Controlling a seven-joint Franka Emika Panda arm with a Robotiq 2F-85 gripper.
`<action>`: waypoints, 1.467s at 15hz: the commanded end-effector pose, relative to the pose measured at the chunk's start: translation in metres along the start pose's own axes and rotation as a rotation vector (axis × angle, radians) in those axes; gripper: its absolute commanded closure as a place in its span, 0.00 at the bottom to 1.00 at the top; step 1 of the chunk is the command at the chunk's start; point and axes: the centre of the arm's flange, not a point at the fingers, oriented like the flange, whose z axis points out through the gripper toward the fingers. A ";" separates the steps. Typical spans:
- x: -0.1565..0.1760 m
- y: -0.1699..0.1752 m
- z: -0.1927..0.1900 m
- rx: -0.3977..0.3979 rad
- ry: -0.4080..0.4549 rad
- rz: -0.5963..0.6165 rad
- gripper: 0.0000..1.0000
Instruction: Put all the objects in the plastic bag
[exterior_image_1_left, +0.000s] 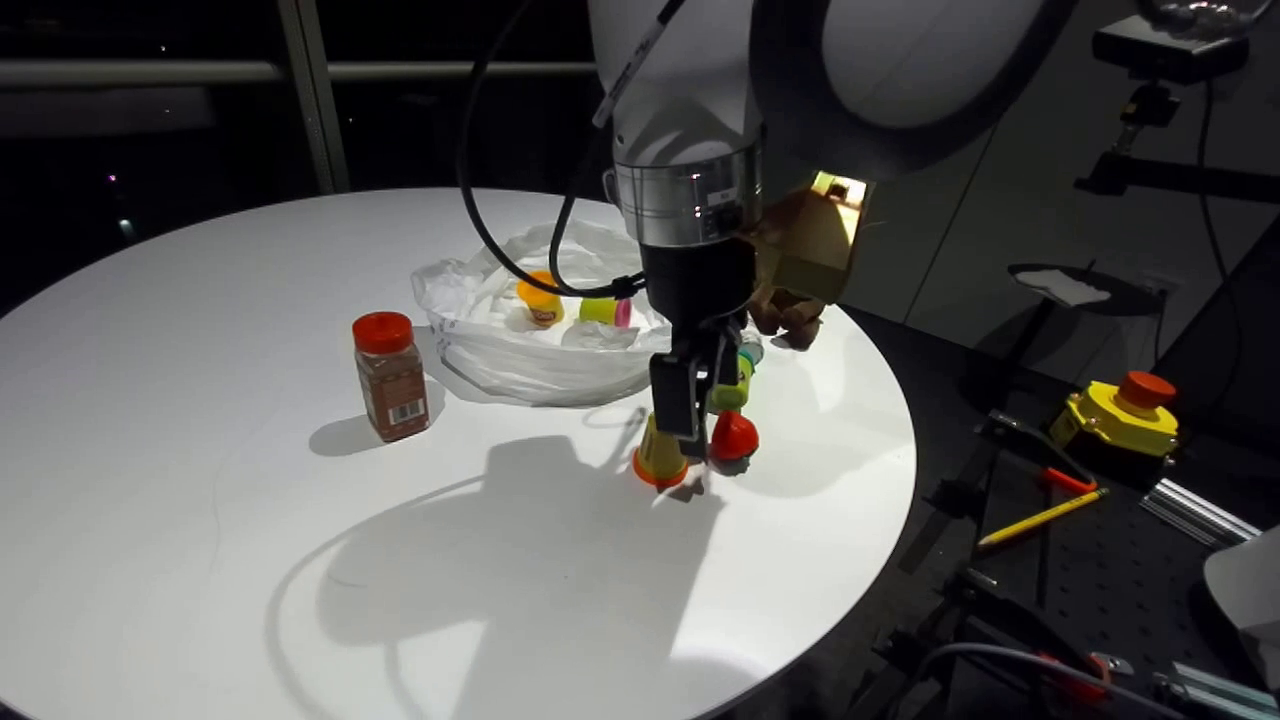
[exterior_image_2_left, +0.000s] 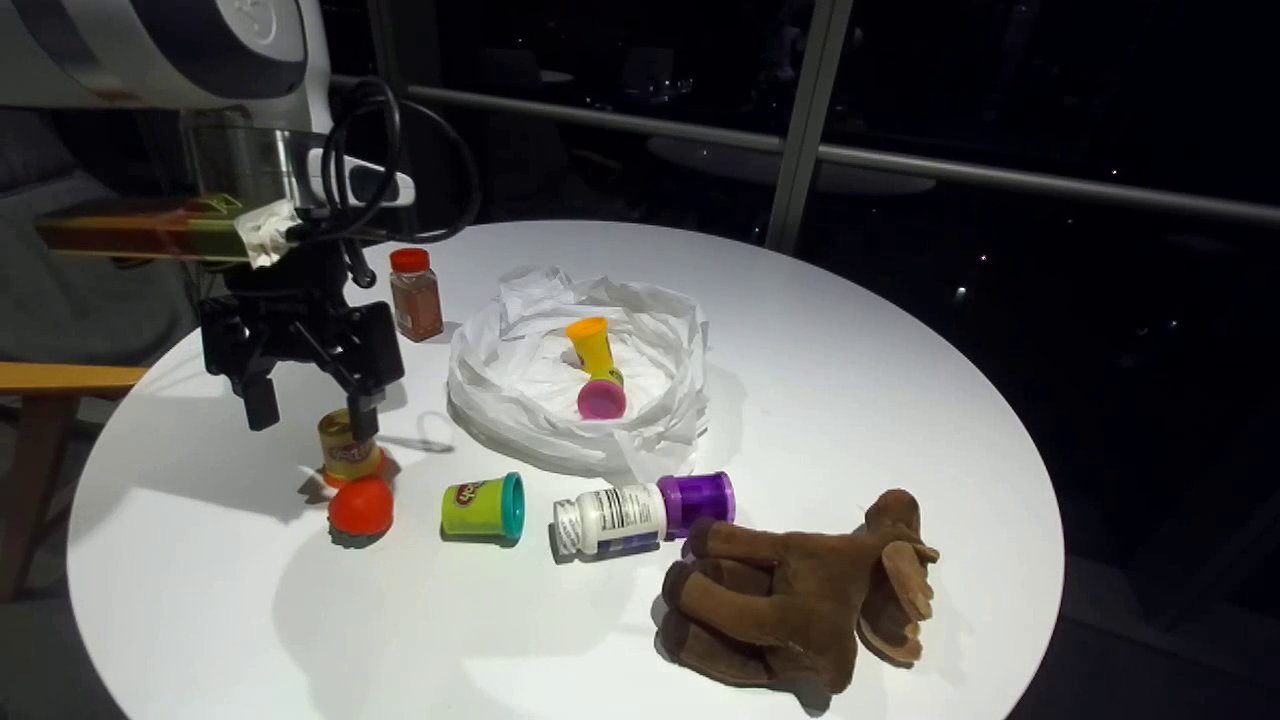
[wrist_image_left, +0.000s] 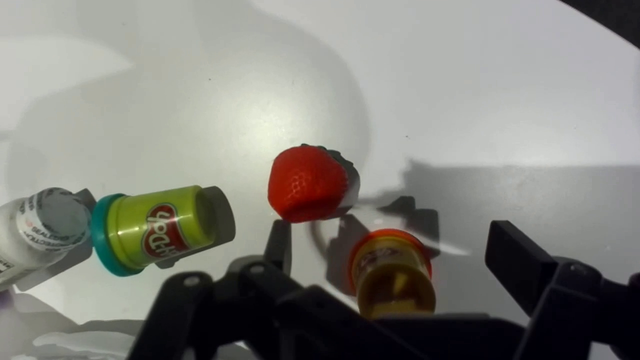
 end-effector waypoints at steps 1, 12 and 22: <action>0.008 0.001 0.012 0.010 0.051 0.000 0.00; 0.026 0.005 0.023 0.030 0.131 0.040 0.30; 0.023 0.011 -0.005 0.031 0.109 0.046 0.82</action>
